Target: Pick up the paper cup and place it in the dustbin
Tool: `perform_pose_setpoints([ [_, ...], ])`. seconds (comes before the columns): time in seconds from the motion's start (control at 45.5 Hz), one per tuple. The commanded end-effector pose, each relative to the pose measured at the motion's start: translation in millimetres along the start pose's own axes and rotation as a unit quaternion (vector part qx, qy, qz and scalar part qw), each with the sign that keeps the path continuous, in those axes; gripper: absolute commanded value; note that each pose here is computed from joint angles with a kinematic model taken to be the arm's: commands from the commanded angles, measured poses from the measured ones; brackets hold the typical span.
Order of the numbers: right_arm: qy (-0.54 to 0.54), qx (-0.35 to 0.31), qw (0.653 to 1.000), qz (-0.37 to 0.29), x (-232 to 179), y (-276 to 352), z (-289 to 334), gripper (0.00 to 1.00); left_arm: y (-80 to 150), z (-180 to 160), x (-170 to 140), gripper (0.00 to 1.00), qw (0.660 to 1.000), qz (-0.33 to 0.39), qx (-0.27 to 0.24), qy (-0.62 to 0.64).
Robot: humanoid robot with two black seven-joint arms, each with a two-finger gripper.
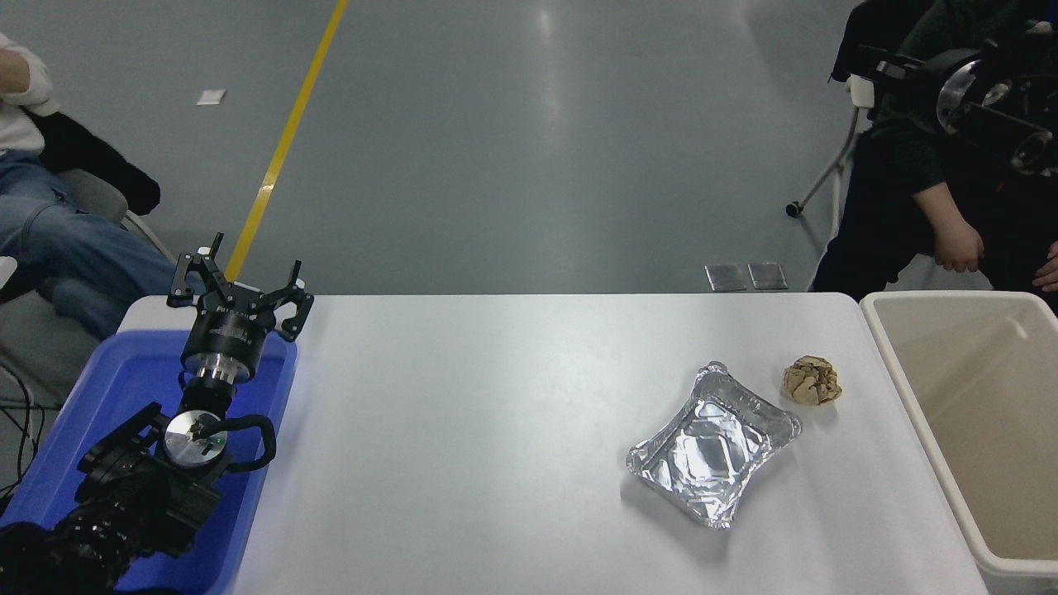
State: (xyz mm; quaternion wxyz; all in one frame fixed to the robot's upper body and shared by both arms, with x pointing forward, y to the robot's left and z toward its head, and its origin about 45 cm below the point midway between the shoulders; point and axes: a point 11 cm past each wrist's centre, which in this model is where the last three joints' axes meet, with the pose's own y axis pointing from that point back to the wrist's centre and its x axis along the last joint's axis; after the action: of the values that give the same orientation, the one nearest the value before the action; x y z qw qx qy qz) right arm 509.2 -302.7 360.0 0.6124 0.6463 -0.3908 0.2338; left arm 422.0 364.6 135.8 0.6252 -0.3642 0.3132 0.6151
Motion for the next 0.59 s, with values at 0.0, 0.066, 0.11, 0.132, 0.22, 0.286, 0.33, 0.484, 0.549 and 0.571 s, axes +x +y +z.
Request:
perform_pose_setpoints([
  [0.0,0.069,0.023,0.989,-0.126,-46.6,26.2,-57.8,1.0,0.3,0.5,0.5,0.99,1.0,0.0,0.0,0.0],
  [0.066,0.09,0.031,0.984,-0.152,-56.5,34.2,-73.3,1.0,0.3,0.5,0.5,0.99,1.0,0.0,0.0,0.0],
  [0.11,0.101,0.033,0.98,-0.171,-63.1,38.4,-79.5,1.0,0.3,0.5,0.5,0.99,1.0,0.0,0.0,0.0],
  [0.132,0.106,0.034,0.977,-0.18,-65.7,40.7,-81.9,1.0,0.3,0.5,0.5,0.99,1.0,0.0,0.0,0.0],
  [0.22,0.119,0.038,0.968,-0.216,-76.1,51.0,-88.8,1.0,0.3,0.5,0.5,0.99,1.0,0.0,0.0,0.0],
  [0.286,0.13,0.039,0.956,-0.259,-88.2,63.0,-90.3,1.0,0.1,0.4,0.1,0.99,1.0,0.0,0.0,0.0],
  [0.33,0.135,0.039,0.95,-0.28,-94.8,69.0,-90.5,1.0,0.1,0.4,0.1,0.99,1.0,0.0,0.0,0.0],
  [0.484,0.142,0.035,0.936,-0.32,-107.1,77.8,-87.2,1.0,0.3,0.5,0.5,0.99,1.0,0.001,0.0,0.0],
  [0.549,0.145,0.03,0.927,-0.343,-111.5,81.9,-83.5,1.0,0.3,0.3,0.5,0.99,1.0,0.0,0.0,-0.001],
  [0.571,0.146,0.028,0.924,-0.352,-112.7,83.6,-82.2,1.0,0.3,0.5,0.5,0.99,1.0,0.0,0.0,0.0],
])
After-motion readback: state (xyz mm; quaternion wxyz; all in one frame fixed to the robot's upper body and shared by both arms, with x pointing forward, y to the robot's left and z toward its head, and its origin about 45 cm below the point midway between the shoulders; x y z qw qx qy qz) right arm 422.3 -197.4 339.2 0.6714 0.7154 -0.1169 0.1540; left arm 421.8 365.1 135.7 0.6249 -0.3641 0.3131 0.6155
